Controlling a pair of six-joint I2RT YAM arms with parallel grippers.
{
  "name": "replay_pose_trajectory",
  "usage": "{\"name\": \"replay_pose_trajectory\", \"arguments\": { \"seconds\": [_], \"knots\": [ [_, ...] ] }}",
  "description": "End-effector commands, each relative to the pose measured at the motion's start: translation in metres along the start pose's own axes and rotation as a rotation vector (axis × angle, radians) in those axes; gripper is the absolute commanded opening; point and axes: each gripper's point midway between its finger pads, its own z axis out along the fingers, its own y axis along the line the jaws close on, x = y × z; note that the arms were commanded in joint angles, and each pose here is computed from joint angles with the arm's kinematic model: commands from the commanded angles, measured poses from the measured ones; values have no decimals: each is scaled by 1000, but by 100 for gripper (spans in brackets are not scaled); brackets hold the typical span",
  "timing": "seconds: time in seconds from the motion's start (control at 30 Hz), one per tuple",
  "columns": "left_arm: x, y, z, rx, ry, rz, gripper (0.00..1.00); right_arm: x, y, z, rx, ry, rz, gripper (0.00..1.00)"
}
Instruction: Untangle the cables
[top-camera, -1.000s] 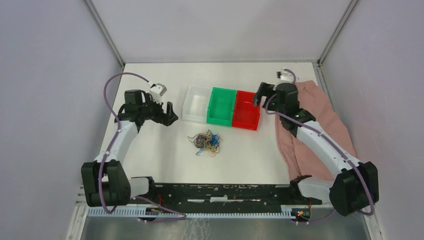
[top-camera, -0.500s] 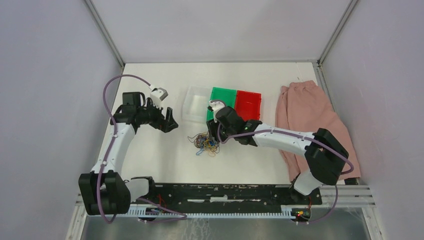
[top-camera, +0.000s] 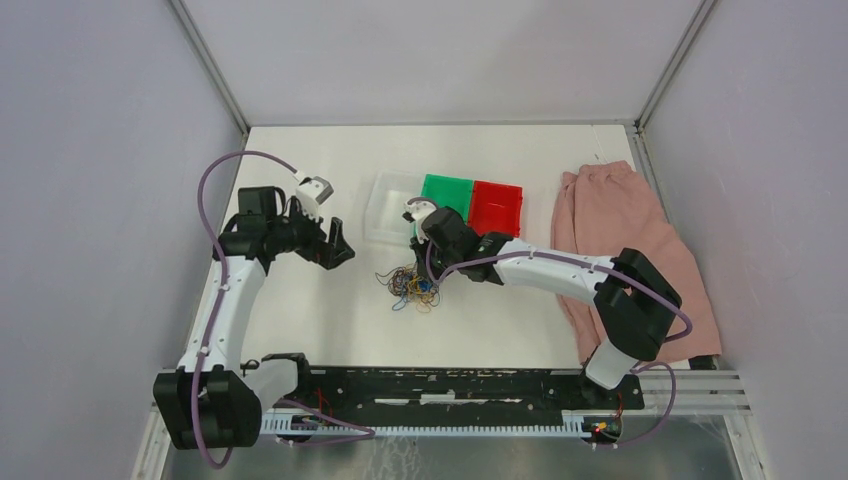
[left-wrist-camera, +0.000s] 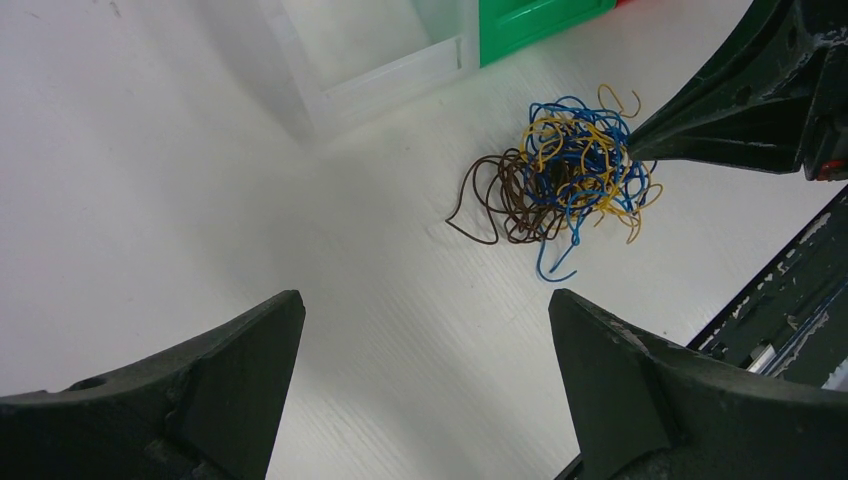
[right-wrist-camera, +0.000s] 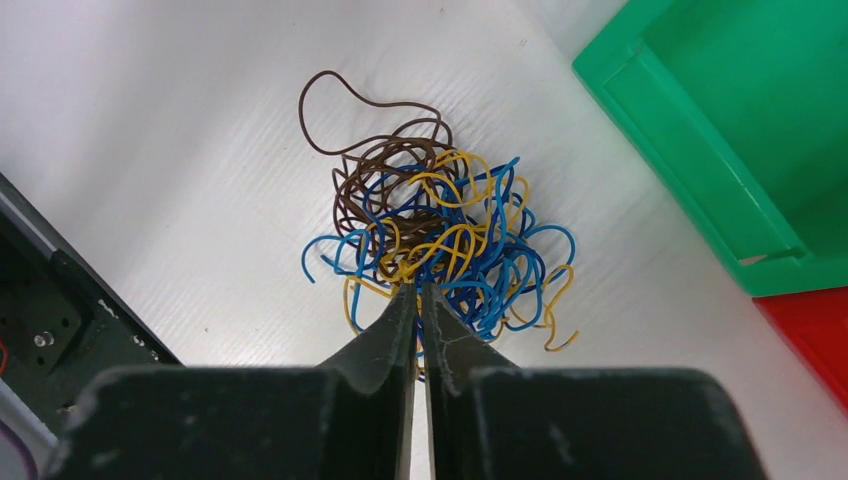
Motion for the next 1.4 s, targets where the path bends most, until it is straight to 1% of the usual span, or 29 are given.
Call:
{"name": "replay_pose_trajectory", "arguments": {
  "seconds": [0.0, 0.07, 0.13, 0.17, 0.23, 0.27, 0.37, 0.43, 0.5, 0.53, 0.6, 0.7, 0.73, 0.9, 1.17, 1.27, 1.3, 1.33, 1.37],
  "knots": [
    [-21, -11, -13, 22, -61, 53, 99, -26, 11, -10, -43, -60, -23, 5],
    [-24, -13, -14, 25, -69, 50, 99, -29, 14, -15, -49, -69, -26, 1],
    [-27, -16, -16, 33, -79, 51, 99, -32, 15, -20, -54, -79, -29, 0],
    [-29, -18, -17, 38, -84, 51, 99, -32, 14, -20, -49, -77, -30, 3],
    [-29, -20, -17, 45, -86, 46, 99, -30, 10, -18, -22, -64, -26, 26],
    [-30, -21, -17, 48, -88, 45, 99, -29, 9, -16, -15, -56, -26, 30],
    [-30, -23, -18, 48, -91, 43, 99, -24, 6, -7, 2, -32, -12, 35],
    [-30, -24, -19, 46, -93, 47, 99, -21, 4, 0, 12, -16, -7, 36],
    [-29, -25, -21, 46, -92, 48, 99, -20, 4, 6, 12, -9, -6, 35],
    [-29, -26, -22, 45, -92, 51, 99, -20, 4, 9, 12, -6, -6, 33],
    [-30, -27, -24, 44, -93, 55, 99, -20, 3, 12, 15, -6, -6, 23],
    [-28, -29, -25, 42, -92, 60, 99, -25, 3, 10, 17, -21, -6, 2],
    [-28, -29, -26, 41, -93, 62, 99, -29, 5, 7, 14, -31, -6, 0],
    [-27, -30, -25, 47, -93, 59, 99, -51, 19, -19, -47, -105, -7, 0],
    [-28, -42, -25, 106, -107, 36, 99, -86, 63, -57, -245, -186, 38, 0],
    [-26, -48, -25, 125, -111, 41, 99, -85, 56, -57, -207, -176, 32, 0],
    [-25, -48, -25, 125, -110, 42, 99, -82, 50, -55, -174, -161, 31, 7],
    [-24, -48, -26, 122, -110, 50, 99, -76, 42, -52, -130, -140, 32, 21],
    [-24, -48, -26, 121, -109, 55, 99, -70, 36, -49, -102, -116, 32, 39]
  ]
}}
